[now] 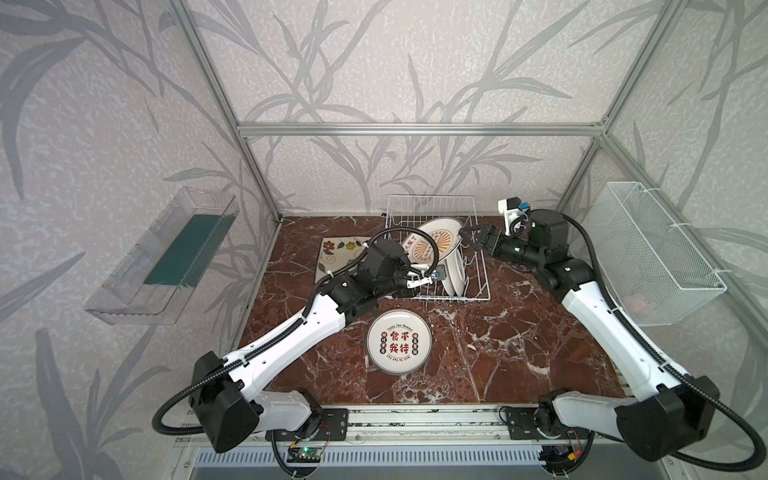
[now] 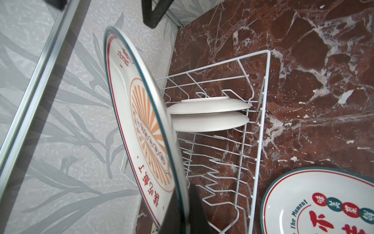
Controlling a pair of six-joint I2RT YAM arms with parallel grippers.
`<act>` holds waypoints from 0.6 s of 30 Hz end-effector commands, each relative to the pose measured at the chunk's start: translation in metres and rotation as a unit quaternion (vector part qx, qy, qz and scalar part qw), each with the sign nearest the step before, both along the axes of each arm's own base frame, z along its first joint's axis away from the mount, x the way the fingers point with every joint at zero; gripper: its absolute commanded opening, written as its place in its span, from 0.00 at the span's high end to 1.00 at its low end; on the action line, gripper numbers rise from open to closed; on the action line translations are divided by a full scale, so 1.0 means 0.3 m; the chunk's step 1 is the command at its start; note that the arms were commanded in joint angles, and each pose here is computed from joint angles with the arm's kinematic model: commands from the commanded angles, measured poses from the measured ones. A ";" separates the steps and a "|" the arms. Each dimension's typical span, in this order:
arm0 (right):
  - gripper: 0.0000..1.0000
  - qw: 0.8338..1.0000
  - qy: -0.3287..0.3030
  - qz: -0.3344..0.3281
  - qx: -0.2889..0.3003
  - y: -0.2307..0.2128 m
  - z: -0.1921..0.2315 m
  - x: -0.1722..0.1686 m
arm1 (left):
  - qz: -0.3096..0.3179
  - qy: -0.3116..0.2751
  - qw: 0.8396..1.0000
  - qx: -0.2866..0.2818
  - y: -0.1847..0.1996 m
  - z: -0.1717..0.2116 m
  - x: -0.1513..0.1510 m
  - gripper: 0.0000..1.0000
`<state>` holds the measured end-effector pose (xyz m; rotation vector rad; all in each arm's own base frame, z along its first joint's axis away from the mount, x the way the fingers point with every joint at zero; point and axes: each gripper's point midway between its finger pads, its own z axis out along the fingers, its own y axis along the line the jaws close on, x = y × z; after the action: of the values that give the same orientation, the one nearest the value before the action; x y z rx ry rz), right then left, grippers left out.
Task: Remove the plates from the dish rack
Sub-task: 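Lift the sunburst plate upward out of the rack with the left gripper, then grasp the raised sunburst plate's edge with the right gripper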
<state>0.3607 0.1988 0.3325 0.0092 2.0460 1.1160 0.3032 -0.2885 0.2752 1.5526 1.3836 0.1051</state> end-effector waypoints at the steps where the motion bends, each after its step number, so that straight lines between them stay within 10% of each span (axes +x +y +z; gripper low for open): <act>1: 0.12 1.000 0.003 -0.013 -0.005 0.011 0.010 0.025 | -0.012 -0.092 0.996 0.010 -0.018 0.095 0.026 1.00; 18: 0.58 0.996 0.065 -0.022 -0.053 0.054 -0.113 0.074 | -0.020 -0.181 0.981 0.073 -0.003 0.020 0.049 1.00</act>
<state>0.3827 0.2130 0.2951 0.0907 2.1952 1.0325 0.3118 -0.2862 0.2510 1.6762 1.2022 0.3658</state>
